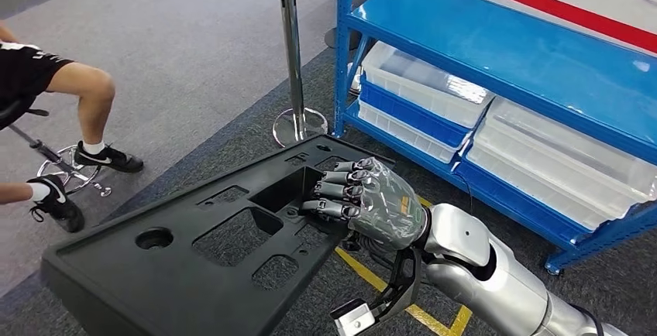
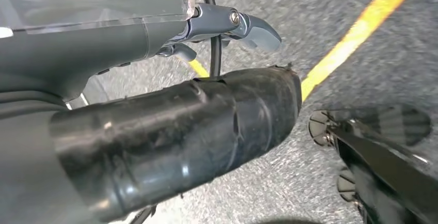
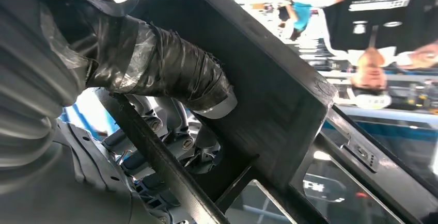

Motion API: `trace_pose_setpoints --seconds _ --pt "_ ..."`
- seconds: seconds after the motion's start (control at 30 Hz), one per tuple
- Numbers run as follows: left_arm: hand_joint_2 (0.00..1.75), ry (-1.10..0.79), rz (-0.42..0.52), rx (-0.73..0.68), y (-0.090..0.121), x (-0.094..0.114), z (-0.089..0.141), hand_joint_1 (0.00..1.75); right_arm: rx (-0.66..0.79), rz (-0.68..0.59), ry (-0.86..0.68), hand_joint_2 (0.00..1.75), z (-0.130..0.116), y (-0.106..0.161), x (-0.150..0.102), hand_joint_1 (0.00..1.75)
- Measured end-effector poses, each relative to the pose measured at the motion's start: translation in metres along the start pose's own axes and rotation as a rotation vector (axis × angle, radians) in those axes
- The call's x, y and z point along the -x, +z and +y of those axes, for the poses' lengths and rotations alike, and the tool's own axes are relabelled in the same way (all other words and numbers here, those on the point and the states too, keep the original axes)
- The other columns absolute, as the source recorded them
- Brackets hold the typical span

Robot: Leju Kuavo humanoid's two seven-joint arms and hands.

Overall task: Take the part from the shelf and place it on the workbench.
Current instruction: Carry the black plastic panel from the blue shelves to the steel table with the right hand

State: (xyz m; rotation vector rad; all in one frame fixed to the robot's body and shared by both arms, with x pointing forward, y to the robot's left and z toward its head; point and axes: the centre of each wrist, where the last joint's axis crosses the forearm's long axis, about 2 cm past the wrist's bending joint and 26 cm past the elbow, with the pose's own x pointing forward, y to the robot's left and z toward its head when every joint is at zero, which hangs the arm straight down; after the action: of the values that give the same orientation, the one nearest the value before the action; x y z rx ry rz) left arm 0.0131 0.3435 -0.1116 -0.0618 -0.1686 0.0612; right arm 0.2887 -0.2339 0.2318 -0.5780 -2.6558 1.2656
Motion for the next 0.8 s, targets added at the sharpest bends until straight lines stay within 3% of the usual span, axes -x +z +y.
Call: trace_pose_setpoints --seconds 0.43,0.8 --pt "0.00 0.013 -0.057 0.023 0.0002 0.0001 0.0005 0.00 -0.010 0.003 0.005 1.75 -0.0011 0.0019 0.0012 1.75" --pt "0.00 0.047 -0.050 0.021 0.0004 0.0043 -0.0008 0.00 -0.020 0.003 0.023 1.75 -0.0008 0.0018 0.0013 1.75"
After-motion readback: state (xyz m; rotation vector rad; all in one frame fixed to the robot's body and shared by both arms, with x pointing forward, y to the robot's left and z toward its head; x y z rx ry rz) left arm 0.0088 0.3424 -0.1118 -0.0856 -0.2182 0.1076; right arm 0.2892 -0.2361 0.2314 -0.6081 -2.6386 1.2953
